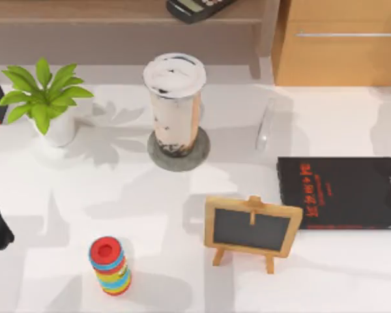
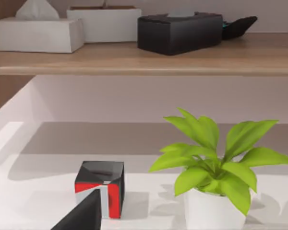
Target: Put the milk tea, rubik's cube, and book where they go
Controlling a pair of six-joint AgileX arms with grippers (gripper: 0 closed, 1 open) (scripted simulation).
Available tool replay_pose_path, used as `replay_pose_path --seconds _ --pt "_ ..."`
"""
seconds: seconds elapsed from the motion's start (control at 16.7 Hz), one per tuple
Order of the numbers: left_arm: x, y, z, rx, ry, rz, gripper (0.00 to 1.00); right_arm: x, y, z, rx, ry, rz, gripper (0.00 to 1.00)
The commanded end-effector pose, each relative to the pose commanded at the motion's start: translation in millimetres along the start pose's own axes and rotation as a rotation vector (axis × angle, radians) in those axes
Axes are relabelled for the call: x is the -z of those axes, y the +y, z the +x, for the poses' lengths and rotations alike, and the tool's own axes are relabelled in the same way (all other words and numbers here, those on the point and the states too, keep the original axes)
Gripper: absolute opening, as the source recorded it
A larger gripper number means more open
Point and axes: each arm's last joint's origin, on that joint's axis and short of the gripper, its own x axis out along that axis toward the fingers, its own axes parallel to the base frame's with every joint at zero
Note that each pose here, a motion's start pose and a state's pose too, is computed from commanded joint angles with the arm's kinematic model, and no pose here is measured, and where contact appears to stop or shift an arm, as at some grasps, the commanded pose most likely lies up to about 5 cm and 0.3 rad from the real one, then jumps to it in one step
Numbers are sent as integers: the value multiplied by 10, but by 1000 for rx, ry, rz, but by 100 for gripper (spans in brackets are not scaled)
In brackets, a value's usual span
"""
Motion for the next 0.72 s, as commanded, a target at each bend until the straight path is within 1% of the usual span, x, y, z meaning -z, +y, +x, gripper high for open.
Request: replay_pose_path --seconds 0.12,0.18,0.3,0.42,0.54,0.66,0.72 --pt "0 0 0 0 0 0 100 382 -254 -320 102 95 166 0" --pt "0 0 0 0 0 0 100 570 -402 -497 165 148 226 0" --pt "0 0 0 0 0 0 100 892 -712 -882 303 251 297 0" --pt "0 0 0 0 0 0 100 1103 -1006 -1268 438 338 311 0" --pt "0 0 0 0 0 0 100 1197 -1249 -1590 547 399 286 0" --pt "0 0 0 0 0 0 100 1214 -1411 -1793 618 431 252 0" --pt "0 0 0 0 0 0 100 1212 -1450 -1837 634 436 242 0"
